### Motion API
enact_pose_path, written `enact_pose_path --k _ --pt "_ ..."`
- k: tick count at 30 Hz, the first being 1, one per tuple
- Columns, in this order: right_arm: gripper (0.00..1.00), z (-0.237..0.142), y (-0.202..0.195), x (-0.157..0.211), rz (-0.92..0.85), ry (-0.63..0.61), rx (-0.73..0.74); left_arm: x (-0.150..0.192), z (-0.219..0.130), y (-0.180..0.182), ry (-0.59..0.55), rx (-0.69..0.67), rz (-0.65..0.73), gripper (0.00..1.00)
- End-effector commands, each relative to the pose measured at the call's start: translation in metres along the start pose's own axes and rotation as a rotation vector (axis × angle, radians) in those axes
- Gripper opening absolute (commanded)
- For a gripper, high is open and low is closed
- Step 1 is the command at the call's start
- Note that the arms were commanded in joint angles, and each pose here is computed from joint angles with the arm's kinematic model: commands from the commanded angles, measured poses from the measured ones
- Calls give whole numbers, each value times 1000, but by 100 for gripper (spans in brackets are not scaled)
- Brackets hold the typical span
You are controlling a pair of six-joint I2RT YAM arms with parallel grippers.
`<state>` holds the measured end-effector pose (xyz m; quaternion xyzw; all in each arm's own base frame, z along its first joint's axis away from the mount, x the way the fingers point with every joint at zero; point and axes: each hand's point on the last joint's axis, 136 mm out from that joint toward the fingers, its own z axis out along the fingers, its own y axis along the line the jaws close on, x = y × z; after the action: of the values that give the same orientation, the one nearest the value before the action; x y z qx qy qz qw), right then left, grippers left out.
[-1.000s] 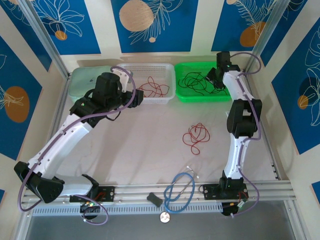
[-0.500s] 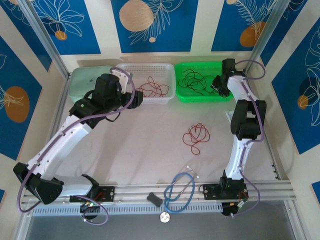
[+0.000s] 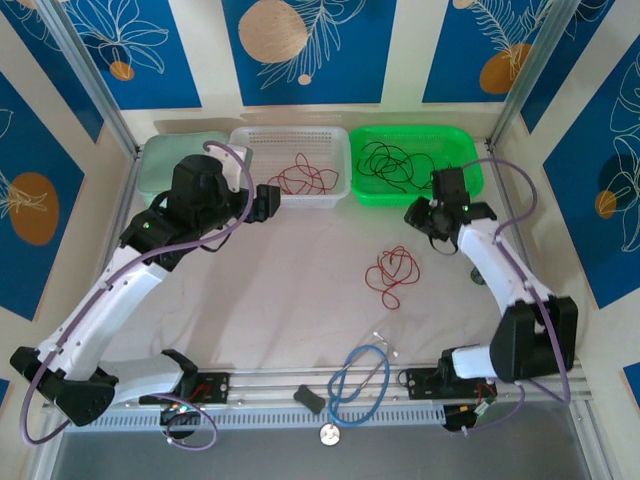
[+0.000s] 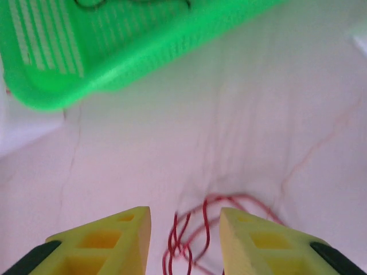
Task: Untangle the cables
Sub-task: Untie the cable from multiple cables.
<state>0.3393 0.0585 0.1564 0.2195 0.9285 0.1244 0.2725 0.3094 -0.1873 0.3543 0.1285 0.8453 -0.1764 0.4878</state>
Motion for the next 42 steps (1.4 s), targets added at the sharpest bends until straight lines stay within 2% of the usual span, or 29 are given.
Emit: enact_pose_path --k 1,3,6,10,12,15,17,31,42 --pt "40 -4 -18 44 35 44 55 5 0 -1 3 25 -15 87" --pt "47 -4 -22 70 68 74 47 7 0 -4 0 45 -27 87" --pt "57 5 -20 87 140 90 -4 10 2 -7 -1 67 -43 87" --pt "58 18 -2 90 261 89 -121 15 2 -10 7 85 -55 87" --pt "55 23 7 88 295 88 -152 19 2 -9 11 87 -62 87" --pt "38 28 16 87 271 84 -121 24 0 -8 9 88 -72 87" --pt "31 29 17 90 232 88 -76 26 -1 -6 9 83 -75 87" --pt "27 36 3 86 -76 5 220 26 2 -7 6 88 -80 87" --pt "26 59 -1 89 -139 18 284 25 3 -5 8 71 -80 88"
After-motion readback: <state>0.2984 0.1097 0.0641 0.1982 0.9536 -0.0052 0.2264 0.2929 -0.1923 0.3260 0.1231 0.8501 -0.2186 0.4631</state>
